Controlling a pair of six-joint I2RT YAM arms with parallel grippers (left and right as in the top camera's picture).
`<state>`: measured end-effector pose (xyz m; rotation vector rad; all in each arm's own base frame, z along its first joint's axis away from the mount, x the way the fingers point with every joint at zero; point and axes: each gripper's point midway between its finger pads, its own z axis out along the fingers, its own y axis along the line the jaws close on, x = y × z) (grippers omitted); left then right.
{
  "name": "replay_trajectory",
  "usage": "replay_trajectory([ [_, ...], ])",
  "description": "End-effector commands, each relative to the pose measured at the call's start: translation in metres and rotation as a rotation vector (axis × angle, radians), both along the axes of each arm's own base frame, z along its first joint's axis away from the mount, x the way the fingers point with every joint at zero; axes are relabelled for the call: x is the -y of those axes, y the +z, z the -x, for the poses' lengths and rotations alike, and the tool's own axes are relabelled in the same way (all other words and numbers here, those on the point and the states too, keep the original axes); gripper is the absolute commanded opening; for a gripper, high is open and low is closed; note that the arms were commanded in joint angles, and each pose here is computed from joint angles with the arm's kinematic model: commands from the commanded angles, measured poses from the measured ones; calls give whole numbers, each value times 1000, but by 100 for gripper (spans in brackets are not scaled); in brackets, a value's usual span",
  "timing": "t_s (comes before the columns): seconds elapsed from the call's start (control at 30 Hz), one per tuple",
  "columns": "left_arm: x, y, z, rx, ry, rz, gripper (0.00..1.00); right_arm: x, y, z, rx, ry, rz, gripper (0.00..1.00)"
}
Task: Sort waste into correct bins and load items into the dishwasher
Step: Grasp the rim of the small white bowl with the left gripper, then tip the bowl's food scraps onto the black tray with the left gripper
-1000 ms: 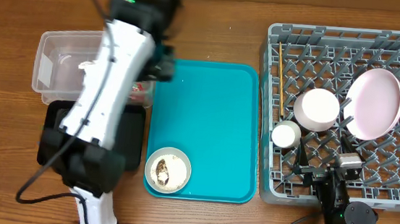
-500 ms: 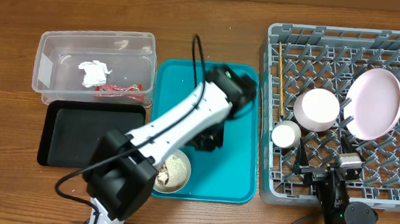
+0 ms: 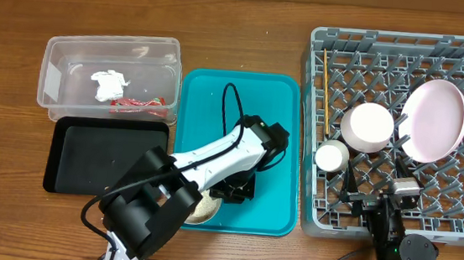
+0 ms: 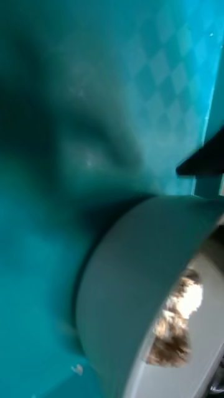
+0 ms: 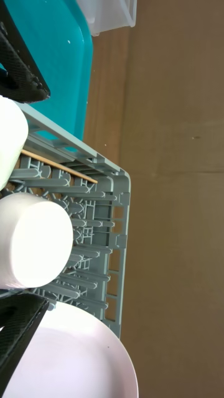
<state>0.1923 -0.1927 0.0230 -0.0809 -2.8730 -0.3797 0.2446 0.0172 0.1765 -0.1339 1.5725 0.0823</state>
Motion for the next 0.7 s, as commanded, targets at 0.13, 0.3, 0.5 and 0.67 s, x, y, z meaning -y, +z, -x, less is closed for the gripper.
replay_trajectory([
  [0.13, -3, -3, -10, 48, -47, 11, 5, 0, -2, 0, 0, 0, -10, 100],
  [0.3, -2, 14, -28, 114, -57, 85, 4, 0, -2, 0, 1, 0, -10, 100],
  [0.5, -10, 81, -54, 258, -11, 324, 4, 0, -2, 0, 0, 0, -10, 100],
  [0.67, -33, 149, -79, 398, 43, 645, 4, 0, -2, 0, 1, 0, -10, 100],
])
